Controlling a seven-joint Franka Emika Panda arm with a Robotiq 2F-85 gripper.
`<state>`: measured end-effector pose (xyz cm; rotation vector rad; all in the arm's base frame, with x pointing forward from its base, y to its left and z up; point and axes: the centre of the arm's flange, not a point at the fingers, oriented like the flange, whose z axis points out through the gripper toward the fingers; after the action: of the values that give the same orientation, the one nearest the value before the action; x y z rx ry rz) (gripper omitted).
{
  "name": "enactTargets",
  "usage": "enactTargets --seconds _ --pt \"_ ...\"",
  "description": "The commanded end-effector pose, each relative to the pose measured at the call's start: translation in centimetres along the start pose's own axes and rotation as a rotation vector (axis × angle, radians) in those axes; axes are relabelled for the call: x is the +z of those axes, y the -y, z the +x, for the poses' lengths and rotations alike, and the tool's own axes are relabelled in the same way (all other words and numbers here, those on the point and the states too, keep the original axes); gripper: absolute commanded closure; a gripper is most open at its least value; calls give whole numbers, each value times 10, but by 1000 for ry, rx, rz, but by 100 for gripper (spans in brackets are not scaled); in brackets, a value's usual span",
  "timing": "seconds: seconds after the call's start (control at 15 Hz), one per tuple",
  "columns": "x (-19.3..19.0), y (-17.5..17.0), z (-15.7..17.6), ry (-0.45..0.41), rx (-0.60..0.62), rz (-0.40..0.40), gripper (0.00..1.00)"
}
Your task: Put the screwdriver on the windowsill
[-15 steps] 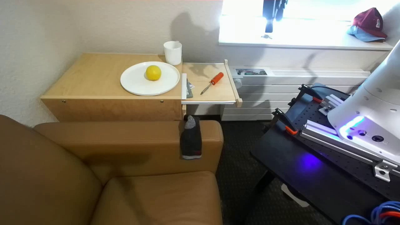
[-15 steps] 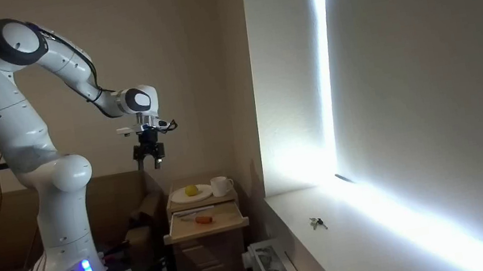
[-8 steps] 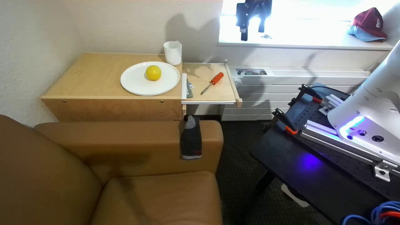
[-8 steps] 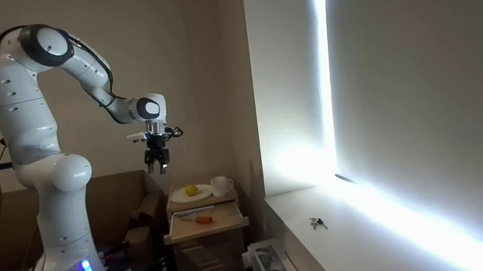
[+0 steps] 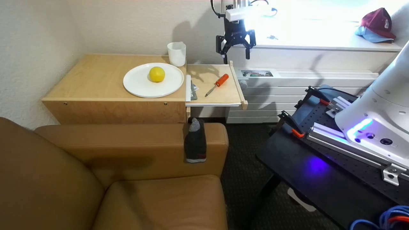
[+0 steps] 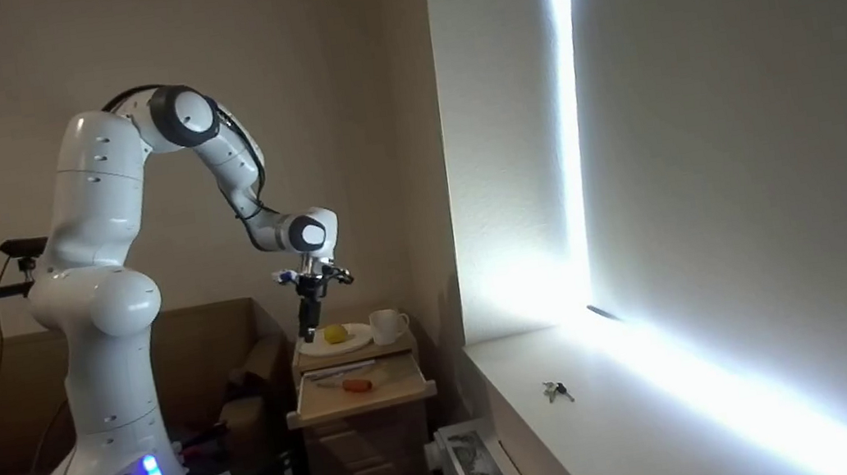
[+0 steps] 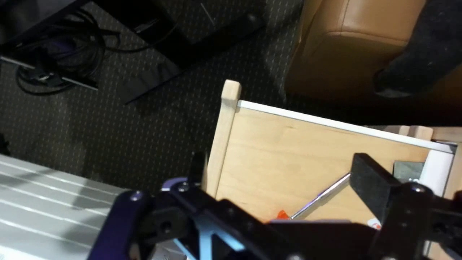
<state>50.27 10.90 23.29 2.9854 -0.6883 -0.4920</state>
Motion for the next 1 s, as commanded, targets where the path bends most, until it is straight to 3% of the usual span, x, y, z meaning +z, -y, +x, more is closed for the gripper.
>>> enactTargets --seconds 0.0,0.2,0.53,0.93 --pt "7 0 7 13 8 -1 0" --pt "5 3 5 8 2 -2 0" --pt "26 6 34 30 321 122 0" --pt "56 -38 69 -148 595 164 0"
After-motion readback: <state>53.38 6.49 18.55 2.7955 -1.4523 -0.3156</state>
